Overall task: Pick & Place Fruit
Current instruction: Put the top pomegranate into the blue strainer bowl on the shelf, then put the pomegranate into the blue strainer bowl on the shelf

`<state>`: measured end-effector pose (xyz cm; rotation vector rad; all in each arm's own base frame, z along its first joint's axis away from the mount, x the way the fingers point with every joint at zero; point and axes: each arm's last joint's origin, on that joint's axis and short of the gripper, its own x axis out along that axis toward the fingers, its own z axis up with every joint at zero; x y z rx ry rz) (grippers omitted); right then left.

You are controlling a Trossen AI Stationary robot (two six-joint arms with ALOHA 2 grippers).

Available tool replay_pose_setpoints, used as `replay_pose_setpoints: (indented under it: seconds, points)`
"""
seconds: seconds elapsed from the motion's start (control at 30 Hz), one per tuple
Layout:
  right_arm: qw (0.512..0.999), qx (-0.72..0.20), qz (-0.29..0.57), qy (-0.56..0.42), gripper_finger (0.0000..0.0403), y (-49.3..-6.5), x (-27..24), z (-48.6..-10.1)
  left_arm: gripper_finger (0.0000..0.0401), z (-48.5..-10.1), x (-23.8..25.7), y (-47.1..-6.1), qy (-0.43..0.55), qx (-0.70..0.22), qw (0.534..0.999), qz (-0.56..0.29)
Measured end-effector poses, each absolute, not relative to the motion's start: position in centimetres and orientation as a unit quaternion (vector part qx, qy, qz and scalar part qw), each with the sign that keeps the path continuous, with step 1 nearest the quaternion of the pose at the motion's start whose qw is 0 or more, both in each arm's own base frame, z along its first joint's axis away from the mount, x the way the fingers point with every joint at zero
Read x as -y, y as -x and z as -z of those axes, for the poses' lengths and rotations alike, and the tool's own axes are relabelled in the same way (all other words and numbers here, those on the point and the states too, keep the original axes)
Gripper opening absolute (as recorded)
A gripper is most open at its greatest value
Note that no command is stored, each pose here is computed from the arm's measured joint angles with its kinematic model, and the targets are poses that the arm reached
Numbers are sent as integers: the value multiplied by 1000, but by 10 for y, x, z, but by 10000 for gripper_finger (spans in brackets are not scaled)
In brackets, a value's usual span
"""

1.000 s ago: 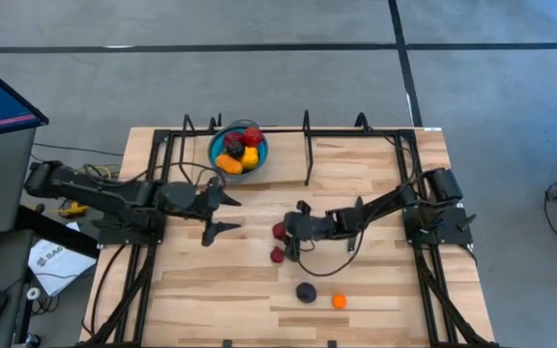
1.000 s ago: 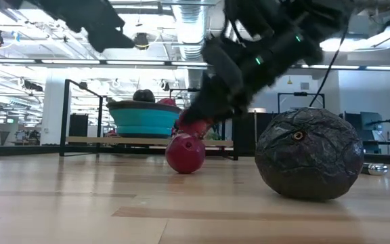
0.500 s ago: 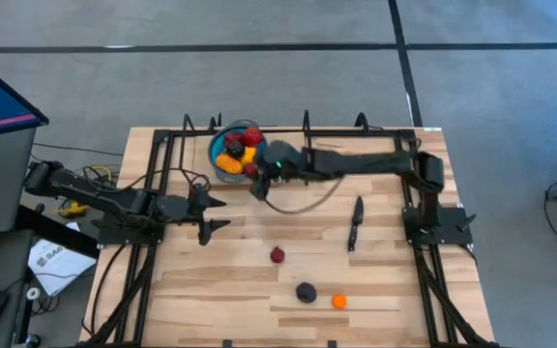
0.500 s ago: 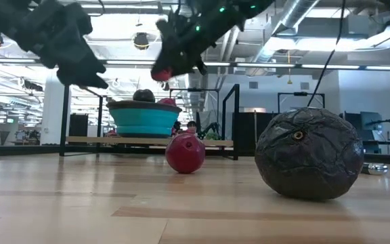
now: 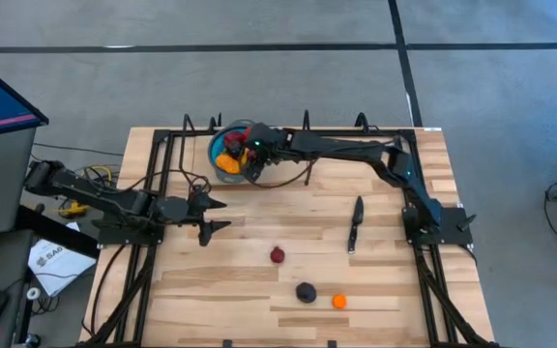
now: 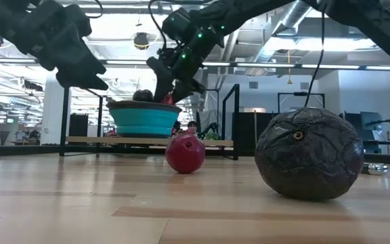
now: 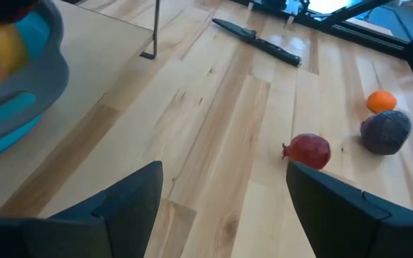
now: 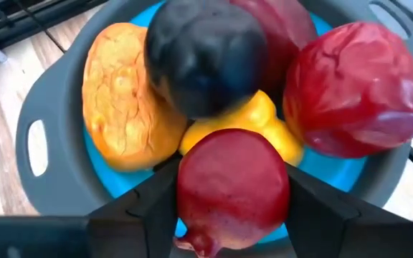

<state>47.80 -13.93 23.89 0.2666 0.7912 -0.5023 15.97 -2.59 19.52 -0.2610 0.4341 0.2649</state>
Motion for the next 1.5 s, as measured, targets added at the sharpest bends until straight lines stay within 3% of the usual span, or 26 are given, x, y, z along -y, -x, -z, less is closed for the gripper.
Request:
replay_pose_setpoints:
  seconds: [0.37,0.73,1.07,1.37,1.5]
  points:
    - [895,-372,206,-137,266,-479,143,-242,290,-196,26,-160,129,-209,961,-129]
    - [916,-339,195,-85,271,-475,133,-286,290,-197,26,-160,130,-208,961,-128]
    - [886,-408,210,72,270,-419,27,-335,290,-201,34,-163,104,-186,972,-96]
    - [906,-392,158,10,269,-348,-70,-286,290,-196,65,-194,4,-130,990,52]
    - [917,-349,188,-44,269,-326,-93,-265,290,-185,73,-219,7,-133,988,72]
